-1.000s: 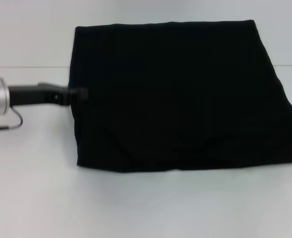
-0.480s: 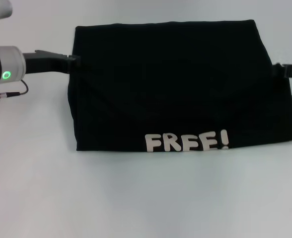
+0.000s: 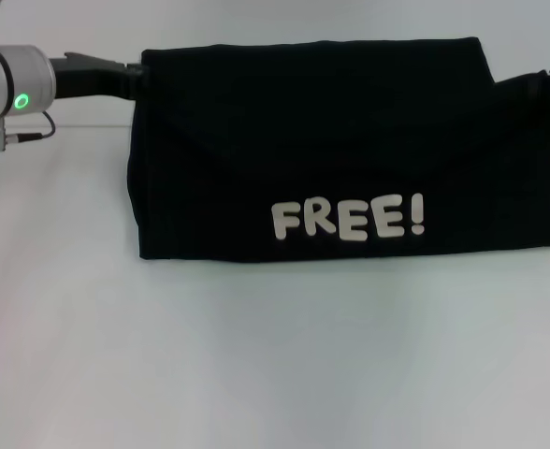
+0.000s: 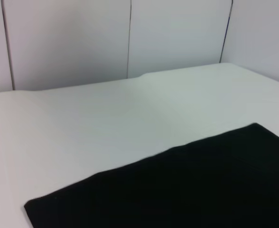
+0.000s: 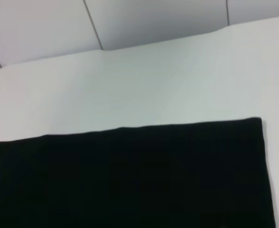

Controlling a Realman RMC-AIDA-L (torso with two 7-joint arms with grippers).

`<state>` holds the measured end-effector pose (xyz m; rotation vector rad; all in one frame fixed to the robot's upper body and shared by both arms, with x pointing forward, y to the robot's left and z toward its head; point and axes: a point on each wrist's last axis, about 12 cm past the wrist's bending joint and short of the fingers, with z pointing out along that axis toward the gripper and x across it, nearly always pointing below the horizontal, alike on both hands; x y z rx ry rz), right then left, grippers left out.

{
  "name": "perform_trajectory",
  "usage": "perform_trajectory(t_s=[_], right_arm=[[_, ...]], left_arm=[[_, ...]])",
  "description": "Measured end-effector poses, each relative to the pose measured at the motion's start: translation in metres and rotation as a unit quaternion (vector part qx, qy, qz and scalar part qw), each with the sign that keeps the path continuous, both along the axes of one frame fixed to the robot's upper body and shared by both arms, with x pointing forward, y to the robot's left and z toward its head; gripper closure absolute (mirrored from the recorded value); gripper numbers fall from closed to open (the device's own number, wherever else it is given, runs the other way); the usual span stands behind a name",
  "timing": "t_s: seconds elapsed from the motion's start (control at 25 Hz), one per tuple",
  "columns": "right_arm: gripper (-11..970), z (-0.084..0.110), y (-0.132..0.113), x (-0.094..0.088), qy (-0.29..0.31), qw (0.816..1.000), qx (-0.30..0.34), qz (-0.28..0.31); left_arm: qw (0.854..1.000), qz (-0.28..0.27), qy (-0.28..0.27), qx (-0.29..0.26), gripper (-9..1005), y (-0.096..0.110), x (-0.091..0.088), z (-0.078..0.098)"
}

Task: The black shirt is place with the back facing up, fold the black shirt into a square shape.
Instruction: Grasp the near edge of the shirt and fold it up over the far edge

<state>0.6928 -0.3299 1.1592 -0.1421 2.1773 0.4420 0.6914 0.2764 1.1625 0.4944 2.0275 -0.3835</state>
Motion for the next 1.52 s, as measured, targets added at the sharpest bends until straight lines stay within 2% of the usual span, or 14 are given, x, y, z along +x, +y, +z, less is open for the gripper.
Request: perform_trajectory(t_s=[0.16,0.52,0.84,1.2,1.24,1.48,1.52], right_arm=[[903,0.004,-0.001,0.003,-0.005,1.0,-0.003,-0.005],[893,-0.022,0.014,-0.001,0.013,1.0,-0.014,-0.014],[867,-0.033,0.021,-0.006,0.022,1.0,-0.014,-0.014],[839,-0.037,0.02,-0.01,0.028,0.999,-0.011,-0.015],[836,-0.037,0.017,-0.01,0.025,0.999,-0.014,-0.017],[607,-0.03,0.009,-0.011,0.013,1.0,-0.018,-0.02],[535,-0.028,0.007,-0.011,0.01,1.0,-0.018,-0.019]], left_arm=[[1.0,0.018,-0.002,0.002,979,0.0,0.003,-0.003],[0.998,0.055,0.018,0.011,976,-0.003,-0.002,-0.03],[0.998,0.065,0.021,0.017,967,-0.006,-0.005,-0.039],[0.996,0.069,0.015,0.063,958,-0.02,-0.007,-0.051],[0.995,0.07,0.013,0.067,925,-0.022,-0.007,-0.052],[0.993,0.09,0.006,0.075,722,-0.02,-0.006,-0.052],[0.993,0.096,0.005,0.071,681,-0.018,-0.006,-0.052]])
